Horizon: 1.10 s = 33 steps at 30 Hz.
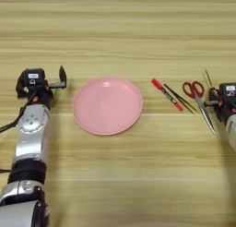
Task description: Move the objects on the table
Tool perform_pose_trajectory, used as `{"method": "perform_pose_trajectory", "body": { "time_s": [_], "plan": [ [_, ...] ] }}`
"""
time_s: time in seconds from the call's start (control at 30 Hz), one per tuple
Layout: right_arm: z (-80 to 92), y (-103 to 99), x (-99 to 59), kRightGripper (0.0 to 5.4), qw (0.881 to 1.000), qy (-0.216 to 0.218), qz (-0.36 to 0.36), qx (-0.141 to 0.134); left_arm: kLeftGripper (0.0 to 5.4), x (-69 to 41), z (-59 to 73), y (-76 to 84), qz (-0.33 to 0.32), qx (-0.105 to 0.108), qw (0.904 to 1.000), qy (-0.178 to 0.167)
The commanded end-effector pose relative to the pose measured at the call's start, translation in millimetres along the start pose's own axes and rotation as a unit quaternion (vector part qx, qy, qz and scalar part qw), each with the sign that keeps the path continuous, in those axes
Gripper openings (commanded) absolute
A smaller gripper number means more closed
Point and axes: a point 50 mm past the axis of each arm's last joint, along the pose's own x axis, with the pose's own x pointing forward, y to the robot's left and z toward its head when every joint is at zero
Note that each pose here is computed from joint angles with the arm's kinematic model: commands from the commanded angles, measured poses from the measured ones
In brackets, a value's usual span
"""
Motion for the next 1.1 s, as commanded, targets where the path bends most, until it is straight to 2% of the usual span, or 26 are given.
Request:
{"method": "perform_pose_trajectory", "body": {
  "time_s": [0.03,0.1,0.33,0.63,0.87,1.1],
  "plan": [
    [8.4,12,-1.6,0.87,1.0,-0.007,0.022,-0.003,5.4,-1.2,-2.1,0.9,0.003,-0.001,1.0,0.006],
    [12.0,17,-2.0,0.87,0.999,-0.011,0.031,-0.005,5.4,-1.2,-2.3,0.9,0.003,-0.001,1.0,0.006],
    [31.8,54,-0.8,0.87,0.994,-0.038,0.097,-0.018,5.4,-1.3,-2.8,1.3,0.003,-0.002,1.0,0.007],
    [39.3,93,-5.3,0.87,0.981,-0.039,0.187,-0.028,5.4,-1.9,-3.1,0.9,0.004,-0.003,1.0,0.007],
    [41.5,125,-9.3,0.87,0.96,-0.025,0.275,-0.043,5.4,-2.1,-3.1,0.5,0.004,-0.003,1.0,0.008],
    [41.4,144,-4.9,0.87,0.947,-0.007,0.318,-0.045,5.4,-2.3,-3.6,0.5,0.006,-0.004,0.9999,0.009]
  ]
}}
